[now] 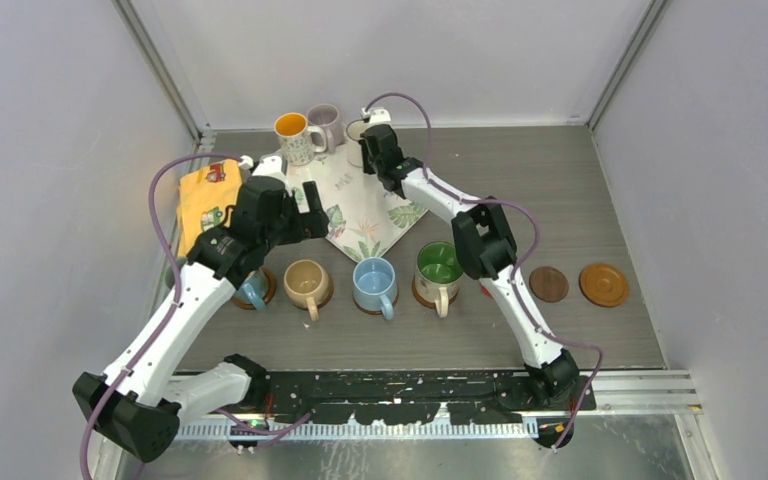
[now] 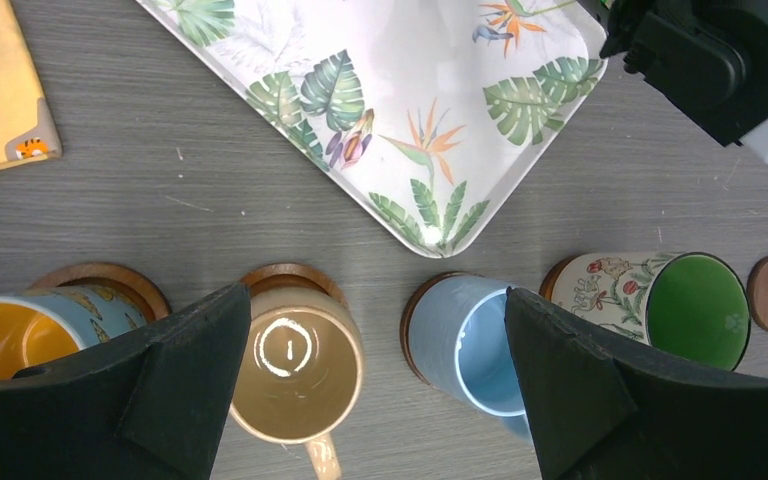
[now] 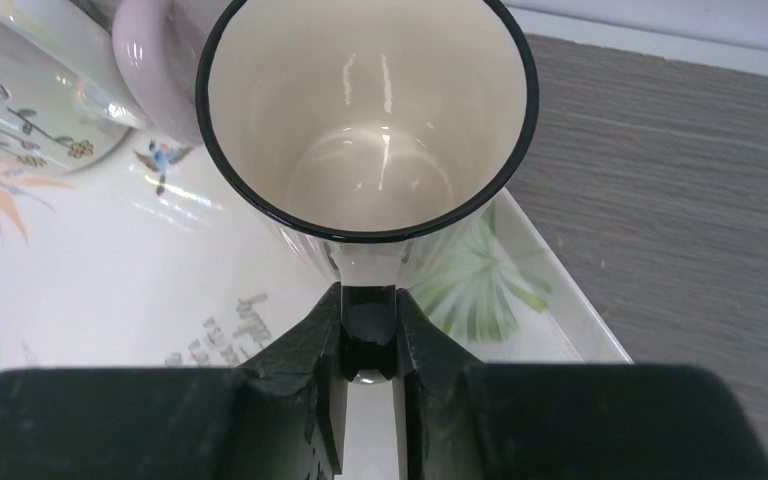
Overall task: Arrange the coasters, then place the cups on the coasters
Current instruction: Pick up the cup from the tray.
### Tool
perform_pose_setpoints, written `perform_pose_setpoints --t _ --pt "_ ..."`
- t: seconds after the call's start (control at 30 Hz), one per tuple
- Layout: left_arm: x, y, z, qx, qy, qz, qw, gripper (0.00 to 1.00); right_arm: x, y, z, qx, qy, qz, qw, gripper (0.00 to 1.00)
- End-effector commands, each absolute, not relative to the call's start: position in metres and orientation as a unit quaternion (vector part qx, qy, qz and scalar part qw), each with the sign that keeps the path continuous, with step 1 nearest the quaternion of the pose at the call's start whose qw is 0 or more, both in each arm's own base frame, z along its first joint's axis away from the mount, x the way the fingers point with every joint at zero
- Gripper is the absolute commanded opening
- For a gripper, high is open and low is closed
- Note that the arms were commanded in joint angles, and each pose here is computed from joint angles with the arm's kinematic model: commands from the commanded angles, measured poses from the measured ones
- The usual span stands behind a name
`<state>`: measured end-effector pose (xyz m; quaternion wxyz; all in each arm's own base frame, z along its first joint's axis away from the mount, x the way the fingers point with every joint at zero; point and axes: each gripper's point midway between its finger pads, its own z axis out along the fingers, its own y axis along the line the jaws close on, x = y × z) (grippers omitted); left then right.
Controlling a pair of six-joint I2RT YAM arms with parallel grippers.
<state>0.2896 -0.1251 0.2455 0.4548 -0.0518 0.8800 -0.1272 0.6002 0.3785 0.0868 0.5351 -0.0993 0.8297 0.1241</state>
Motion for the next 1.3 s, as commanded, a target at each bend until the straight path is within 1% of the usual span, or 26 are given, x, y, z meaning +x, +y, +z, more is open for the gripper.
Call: perform_pose_setpoints --t 0.0,0.1,0.2,0.43,0.8,0.97,1.13,1.27 --pt "0.290 -0.126 0.260 -0.058 0.864 -0.148 0.479 1.00 0.580 0.376 0.159 -0.083 0.810 0.138 0.564 0.01" --pt "0.287 -0.125 0.259 -0.059 0.863 -0.151 0.479 1.00 0.558 0.370 0.156 -0.084 0.822 0.138 0.546 0.01" --pt "0.284 -0.125 0.258 -0.058 0.862 -0.155 0.479 1.00 0.534 0.363 0.166 -0.087 0.826 0.127 0.542 0.01" --pt "0.278 -0.122 0.252 -0.063 0.862 -0.154 0.478 1.00 0.491 0.341 0.193 -0.074 0.820 0.102 0.559 0.01" --pt "0.278 -0.123 0.244 -0.068 0.865 -0.156 0.472 1.00 0.472 0.297 0.250 -0.014 0.773 0.090 0.628 0.01" --pt "0.280 -0.122 0.244 -0.067 0.865 -0.153 0.473 1.00 0.470 0.273 0.269 0.024 0.757 0.062 0.650 0.01" --pt "0.283 -0.126 0.244 -0.062 0.865 -0.157 0.472 1.00 0.465 0.229 0.283 0.077 0.756 0.009 0.650 0.01" --pt "0.287 -0.133 0.244 -0.057 0.865 -0.168 0.470 1.00 0.452 0.188 0.284 0.119 0.760 -0.011 0.639 0.01"
